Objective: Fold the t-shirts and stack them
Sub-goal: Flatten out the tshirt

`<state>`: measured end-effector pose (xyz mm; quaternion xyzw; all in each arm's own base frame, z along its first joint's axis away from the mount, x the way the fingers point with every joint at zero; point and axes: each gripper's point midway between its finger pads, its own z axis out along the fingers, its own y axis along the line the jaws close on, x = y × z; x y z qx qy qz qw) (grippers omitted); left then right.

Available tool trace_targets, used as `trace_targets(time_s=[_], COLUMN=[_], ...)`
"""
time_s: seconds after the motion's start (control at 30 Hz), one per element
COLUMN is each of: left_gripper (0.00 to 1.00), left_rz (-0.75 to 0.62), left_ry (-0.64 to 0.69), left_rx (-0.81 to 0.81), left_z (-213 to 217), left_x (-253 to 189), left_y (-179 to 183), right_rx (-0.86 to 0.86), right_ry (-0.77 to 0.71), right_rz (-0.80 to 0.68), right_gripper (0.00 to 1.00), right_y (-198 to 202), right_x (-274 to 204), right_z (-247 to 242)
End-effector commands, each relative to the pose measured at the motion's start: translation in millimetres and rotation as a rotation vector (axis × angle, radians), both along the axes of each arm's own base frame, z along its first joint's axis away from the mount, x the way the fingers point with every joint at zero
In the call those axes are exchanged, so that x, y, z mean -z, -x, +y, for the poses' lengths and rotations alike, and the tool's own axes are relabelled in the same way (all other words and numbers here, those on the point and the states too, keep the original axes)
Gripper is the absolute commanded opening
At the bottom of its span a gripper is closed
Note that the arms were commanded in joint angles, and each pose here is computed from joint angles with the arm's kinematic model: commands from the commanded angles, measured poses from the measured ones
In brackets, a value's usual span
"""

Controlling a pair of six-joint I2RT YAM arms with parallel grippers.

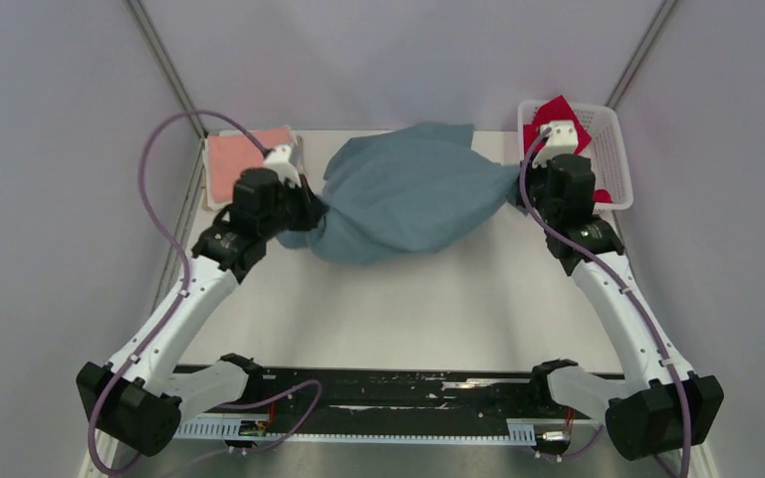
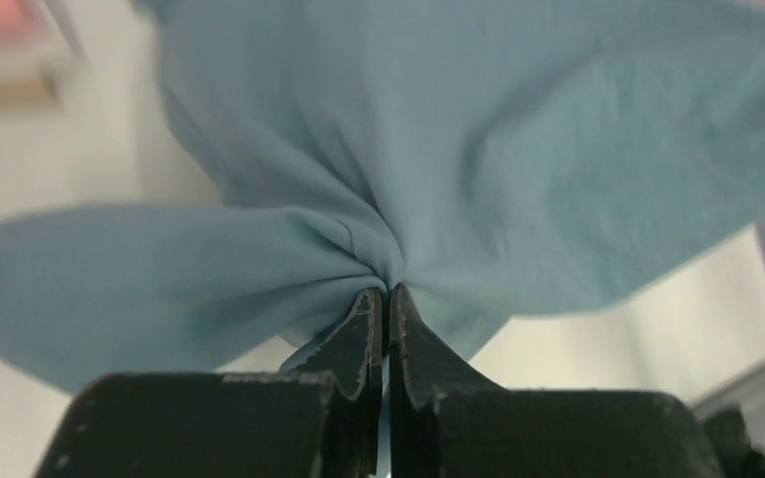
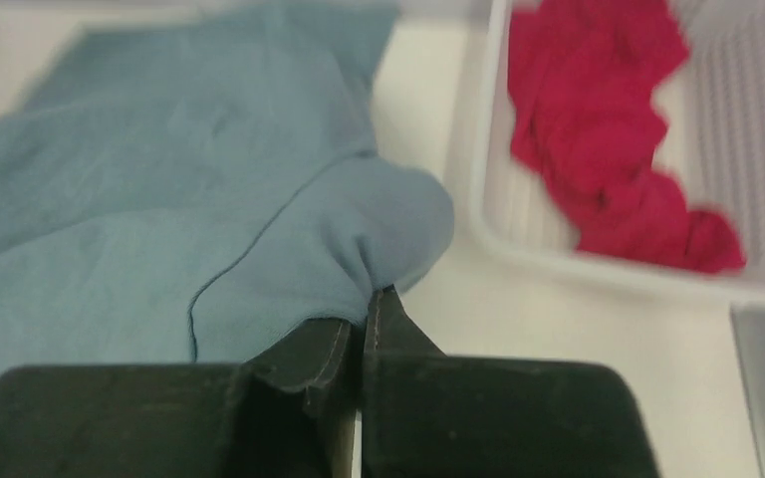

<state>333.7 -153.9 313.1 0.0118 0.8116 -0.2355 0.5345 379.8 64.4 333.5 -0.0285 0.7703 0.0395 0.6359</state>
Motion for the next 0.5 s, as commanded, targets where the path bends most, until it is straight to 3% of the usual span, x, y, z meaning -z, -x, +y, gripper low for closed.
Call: trace_targets(time_s=[0.0,0.13,0.17,0.2,0.3,0.33,0.37,0.4,0.43,0.47], left_gripper=[0.02,0.06,0.18,0.23,0.58,0.62,0.72,0.79,0.95,0.97], left_rz=[0.284,0.545,0.585,0.604,0.630,0.622,0.613,0.603,0.569,0.543], left_ry=[0.076,0.017,0.044,0.059,0.132,0.129,0.112,0.105,0.088,0.083], left_rx=[0.099,0.192,0.218,0.261,0.436,0.455,0.476,0.484,0.487,0.485], left_z=[-36,-55,-62,-71,-100,-102,-103,-103,-101,-101], left_x=[106,183,188,195,191,189,187,181,176,165], left_y=[64,134,146,158,190,193,196,195,192,189], right_rx=[0.152,0.406,0.461,0.500,0.563,0.589,0.612,0.656,0.694,0.736], right_ry=[0.000,0.094,0.098,0.103,0.150,0.176,0.201,0.206,0.207,0.195], right_rz=[0.320,0.459,0.481,0.494,0.536,0.546,0.566,0.576,0.605,0.617], right_gripper=[0.02,0.03,0.04,0.05,0.10,0.13,0.24,0.44,0.68,0.86], right_y=[40,62,64,65,54,50,48,46,50,55], right_x=[108,153,159,164,176,178,180,176,177,176], right_z=[-26,-73,-82,-88,-98,-103,-106,-110,-113,-115])
